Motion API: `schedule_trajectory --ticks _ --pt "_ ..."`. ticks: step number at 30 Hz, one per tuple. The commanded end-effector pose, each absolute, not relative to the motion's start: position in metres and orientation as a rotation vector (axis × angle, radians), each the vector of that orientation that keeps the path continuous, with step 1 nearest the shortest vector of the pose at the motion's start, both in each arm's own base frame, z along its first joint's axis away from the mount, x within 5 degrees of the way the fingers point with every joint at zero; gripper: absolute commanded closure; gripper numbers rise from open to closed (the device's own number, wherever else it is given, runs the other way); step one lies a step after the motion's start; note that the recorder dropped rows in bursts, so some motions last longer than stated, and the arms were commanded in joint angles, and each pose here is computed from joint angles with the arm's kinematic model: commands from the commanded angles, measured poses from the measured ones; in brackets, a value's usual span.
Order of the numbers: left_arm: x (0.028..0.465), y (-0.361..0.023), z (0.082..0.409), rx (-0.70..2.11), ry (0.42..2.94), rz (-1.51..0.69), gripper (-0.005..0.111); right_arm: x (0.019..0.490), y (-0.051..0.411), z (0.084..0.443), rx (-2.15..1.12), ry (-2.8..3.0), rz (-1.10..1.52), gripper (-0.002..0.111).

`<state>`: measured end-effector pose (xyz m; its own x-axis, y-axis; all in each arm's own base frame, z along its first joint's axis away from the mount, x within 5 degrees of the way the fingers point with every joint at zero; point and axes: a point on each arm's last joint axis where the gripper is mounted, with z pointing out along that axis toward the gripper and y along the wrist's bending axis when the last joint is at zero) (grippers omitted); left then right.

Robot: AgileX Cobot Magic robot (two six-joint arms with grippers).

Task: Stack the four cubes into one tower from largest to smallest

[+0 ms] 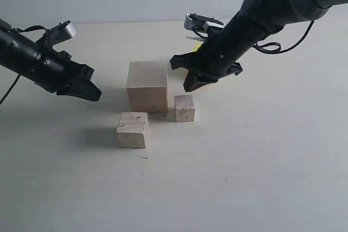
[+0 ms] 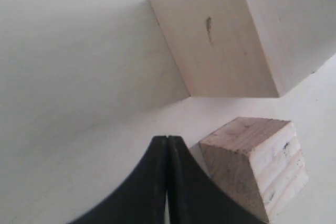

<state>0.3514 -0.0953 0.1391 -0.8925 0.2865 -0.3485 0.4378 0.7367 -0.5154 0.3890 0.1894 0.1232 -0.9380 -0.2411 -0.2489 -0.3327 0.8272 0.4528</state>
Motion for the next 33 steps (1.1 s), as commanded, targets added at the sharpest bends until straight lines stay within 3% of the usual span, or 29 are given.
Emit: schedule_trajectory --ticks 1,19,33 --pt "0.351 -0.095 0.142 0.548 2.676 -0.891 0.107 0.385 0.191 0.12 -0.498 2.868 0.789 0.108" --pt "0.352 -0.099 0.145 0.552 2.616 -0.953 0.107 0.357 0.188 0.122 -0.709 3.092 0.928 0.108" --pt "0.348 -0.099 0.143 0.536 2.605 -0.964 0.107 0.324 0.174 0.148 -0.672 3.052 0.88 0.108"
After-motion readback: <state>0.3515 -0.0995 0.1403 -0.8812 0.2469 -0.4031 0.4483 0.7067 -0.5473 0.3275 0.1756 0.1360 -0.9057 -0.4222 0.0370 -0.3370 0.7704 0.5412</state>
